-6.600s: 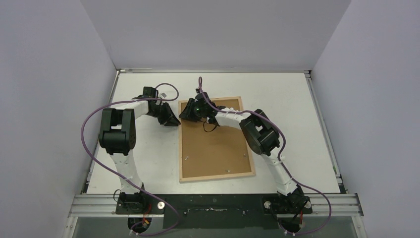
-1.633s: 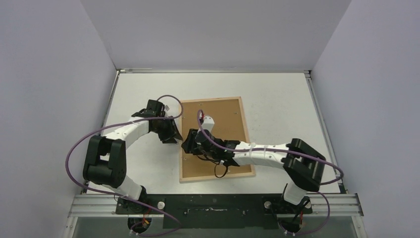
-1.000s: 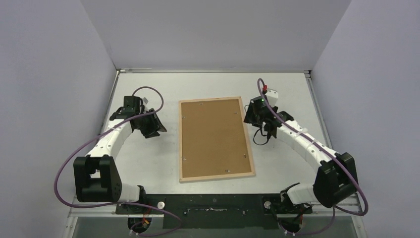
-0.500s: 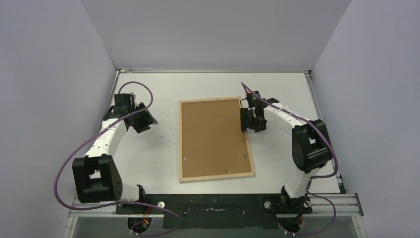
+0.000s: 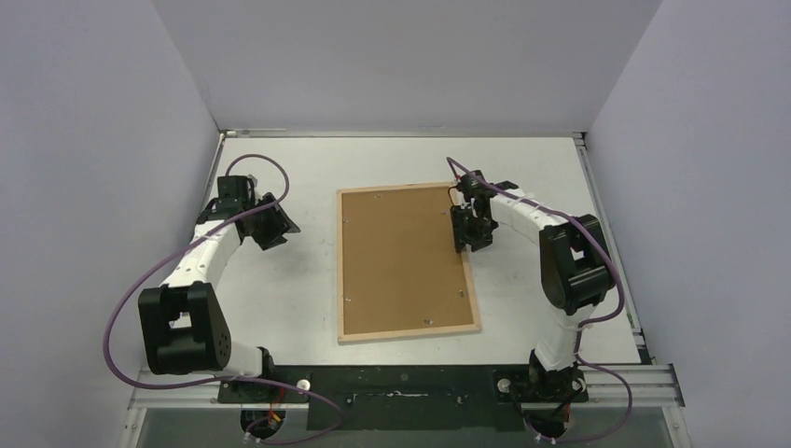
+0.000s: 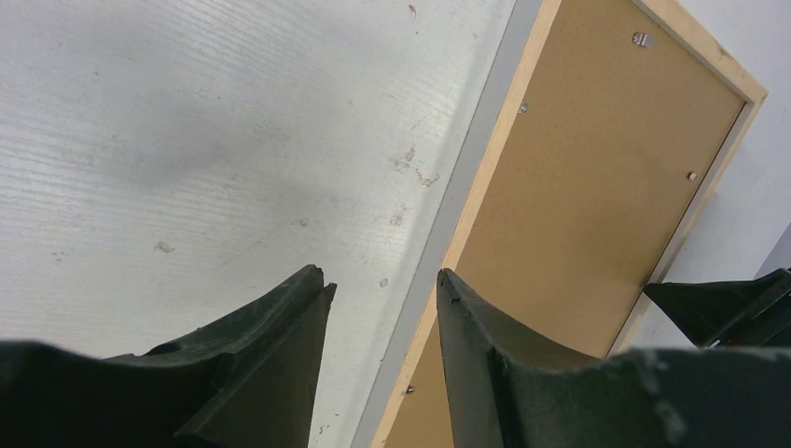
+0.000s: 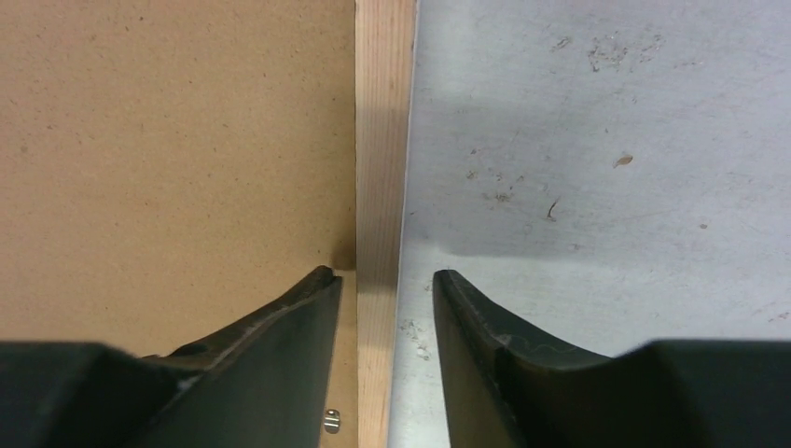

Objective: Put the photo into the frame

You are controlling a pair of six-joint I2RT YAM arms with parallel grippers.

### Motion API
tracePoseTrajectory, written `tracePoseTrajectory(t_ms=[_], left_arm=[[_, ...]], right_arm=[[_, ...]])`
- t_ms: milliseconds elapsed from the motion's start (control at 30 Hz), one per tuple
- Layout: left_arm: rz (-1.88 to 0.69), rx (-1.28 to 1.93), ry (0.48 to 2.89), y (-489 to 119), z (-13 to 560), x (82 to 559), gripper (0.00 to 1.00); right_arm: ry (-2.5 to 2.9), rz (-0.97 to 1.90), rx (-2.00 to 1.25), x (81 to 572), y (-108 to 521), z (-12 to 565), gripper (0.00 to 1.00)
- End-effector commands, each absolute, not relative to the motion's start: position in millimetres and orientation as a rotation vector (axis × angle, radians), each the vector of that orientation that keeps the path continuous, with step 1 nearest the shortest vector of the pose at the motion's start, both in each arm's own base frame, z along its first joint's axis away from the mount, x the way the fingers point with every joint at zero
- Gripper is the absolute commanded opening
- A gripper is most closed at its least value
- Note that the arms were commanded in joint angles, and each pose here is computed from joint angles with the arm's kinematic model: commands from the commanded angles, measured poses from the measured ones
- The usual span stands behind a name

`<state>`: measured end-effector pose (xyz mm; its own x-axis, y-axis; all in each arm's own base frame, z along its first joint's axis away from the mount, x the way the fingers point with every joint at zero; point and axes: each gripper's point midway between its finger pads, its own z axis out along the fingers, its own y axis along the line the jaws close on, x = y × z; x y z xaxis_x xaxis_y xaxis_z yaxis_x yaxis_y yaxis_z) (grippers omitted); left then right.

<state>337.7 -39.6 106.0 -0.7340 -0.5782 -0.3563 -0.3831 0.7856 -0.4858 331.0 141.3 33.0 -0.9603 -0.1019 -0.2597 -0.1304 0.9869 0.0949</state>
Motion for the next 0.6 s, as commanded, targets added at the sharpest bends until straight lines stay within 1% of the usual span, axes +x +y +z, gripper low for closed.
tracePoseTrajectory(t_ms=[0, 67, 100, 400, 467, 567], left_arm=[[-0.579, -0.681, 2.41, -41.9, 124.4, 353.2, 0.44], [-0.586, -0.681, 2.413, -42.9, 124.2, 352.4, 0.44], [-0.588, -0.681, 2.417, -43.3, 123.4, 351.6, 0.44], [-0.6, -0.674, 2.424, -45.3, 124.0, 348.2, 0.44], [-0.599, -0.672, 2.425, -45.4, 124.2, 347.4, 0.44], [-0.592, -0.669, 2.431, -44.8, 122.9, 344.8, 0.44]], right_arm=[[2.838, 0.144, -0.157, 335.5, 137.5, 42.5, 0.38], [2.837, 0.146, -0.144, 333.9, 136.9, 42.1, 0.31], [2.836, 0.145, -0.142, 333.3, 136.7, 41.7, 0.3], [2.849, 0.142, -0.135, 331.2, 136.1, 33.8, 0.29], [2.849, 0.151, -0.12, 330.7, 137.1, 32.6, 0.24], [2.839, 0.13, -0.07, 332.3, 135.0, 31.3, 0.1]])
